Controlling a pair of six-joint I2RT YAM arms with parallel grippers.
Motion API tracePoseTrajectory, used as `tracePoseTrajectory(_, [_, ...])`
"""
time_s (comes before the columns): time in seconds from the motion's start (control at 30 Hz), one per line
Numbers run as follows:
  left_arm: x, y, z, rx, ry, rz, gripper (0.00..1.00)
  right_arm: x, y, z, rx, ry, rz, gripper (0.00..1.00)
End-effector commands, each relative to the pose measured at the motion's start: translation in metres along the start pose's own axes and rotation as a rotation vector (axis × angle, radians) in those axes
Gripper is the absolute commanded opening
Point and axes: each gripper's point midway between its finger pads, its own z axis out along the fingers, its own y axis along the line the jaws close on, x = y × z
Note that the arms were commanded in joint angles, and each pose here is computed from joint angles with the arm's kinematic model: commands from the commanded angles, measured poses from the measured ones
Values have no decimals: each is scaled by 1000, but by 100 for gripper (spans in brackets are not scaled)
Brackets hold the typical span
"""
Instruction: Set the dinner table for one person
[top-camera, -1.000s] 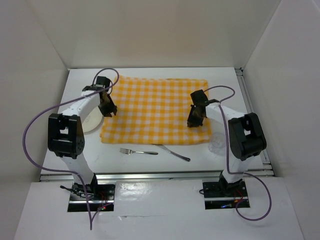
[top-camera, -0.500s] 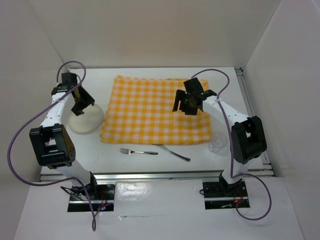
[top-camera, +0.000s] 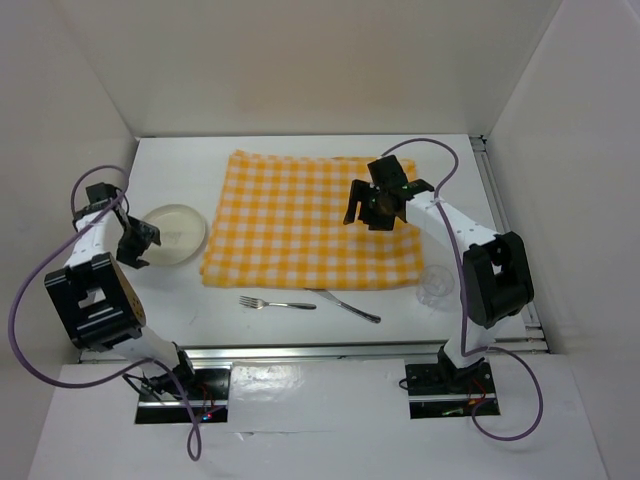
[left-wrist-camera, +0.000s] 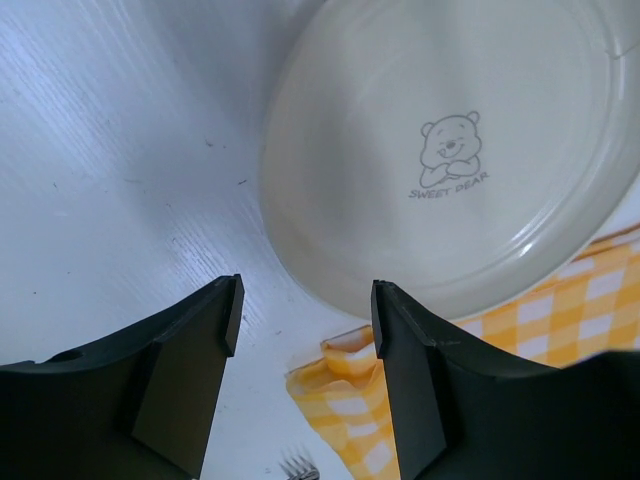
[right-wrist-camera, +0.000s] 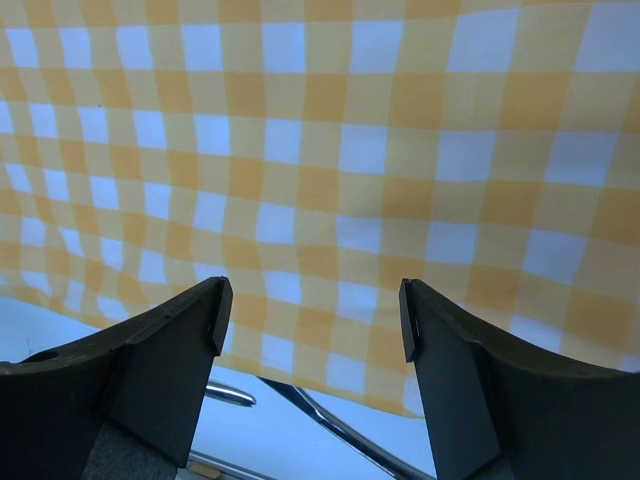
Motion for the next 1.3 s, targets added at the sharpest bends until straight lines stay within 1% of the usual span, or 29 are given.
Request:
tracePoseTrajectory(0.0, [10, 1, 19, 1, 47, -37, 71, -2, 6, -4, -30, -12, -22, 80])
tracePoseTrajectory(0.07, [12, -4, 26, 23, 61, -48, 69, -2, 6, -4, -30, -12, -31, 80])
tracePoseTrajectory(0.17, [16, -2, 39, 0, 84, -63, 64, -4, 6, -7, -25, -26, -32, 80])
tracePoseTrajectory(0.2, [16, -3, 42, -1, 84, -75, 64, -4, 5, -7, -25, -26, -41, 80])
tracePoseTrajectory(0.3, [20, 2, 51, -21, 90, -84, 55, -3, 2, -7, -12, -21, -40, 80])
tracePoseTrajectory(0.37, [23, 7, 55, -43, 96, -92, 52, -3, 2, -7, -12, -21, -40, 80])
tracePoseTrajectory(0.4, [26, 10, 56, -49, 103, -92, 52, -3, 2, -7, -12, -21, -40, 80])
tracePoseTrajectory(0.43, [24, 8, 57, -42, 95, -92, 47, -3, 2, -7, -12, -21, -40, 80])
tracePoseTrajectory(0.53, [29, 12, 63, -49, 103, -92, 39, -1, 1, -7, -7, -14, -40, 80])
tracePoseTrajectory(0.57, [29, 12, 66, -49, 103, -92, 35, -1, 1, -7, -7, -14, -40, 80])
tracePoseTrajectory(0.63, [30, 10, 68, -41, 114, -92, 32, 0, -1, -7, 6, -10, -39, 80])
tracePoseTrajectory(0.67, [29, 6, 67, -27, 115, -93, 28, 0, -1, -7, 6, -10, -39, 80])
tracePoseTrajectory(0.7, [29, 6, 67, -26, 115, -84, 16, 0, -1, -7, 6, -10, -39, 80])
tracePoseTrajectory(0.77, [28, 2, 65, -6, 122, -71, 0, -1, 0, -9, 5, -11, -39, 80])
tracePoseTrajectory(0.87, [12, -17, 41, 68, 56, -36, 0, -5, 2, -11, 0, -20, -40, 80])
tracePoseTrajectory(0.9, [9, -30, 31, 119, 39, -13, 0, -9, 5, -12, -6, -29, -40, 80])
tracePoseTrajectory(0.93, [3, -48, 9, 199, 6, 12, 0, -9, 5, -12, -6, -29, -40, 80])
tracePoseTrajectory(0.97, [1, -55, -2, 230, -19, 37, 0, -9, 5, -12, -6, -29, -40, 80])
tracePoseTrajectory(1.03, [-2, -86, -29, 342, -82, 119, 0, -13, 7, -14, -11, -38, -41, 80])
tracePoseTrajectory(1.07, [-7, -103, -51, 398, -129, 179, 0, -17, 8, -15, -8, -51, -50, 80])
tracePoseTrajectory(1.1, [7, -122, -63, 451, -120, 256, 0, -14, 6, -16, -2, -42, -50, 80])
tracePoseTrajectory(1.13, [6, -142, -83, 511, -152, 319, 0, -16, 4, -16, 8, -48, -50, 80])
tracePoseTrajectory(1.17, [15, -154, -89, 543, -142, 363, 0, -15, 4, -19, 9, -46, -50, 80])
tracePoseTrajectory(1.2, [37, -168, -96, 586, -114, 439, 0, -14, 1, -19, 24, -45, -49, 80])
tracePoseTrajectory(1.23, [42, -182, -109, 627, -131, 472, 0, -17, 0, -22, 32, -62, -49, 80])
tracePoseTrajectory(1.27, [53, -191, -112, 651, -133, 523, 0, -14, -7, -21, 47, -49, -40, 80])
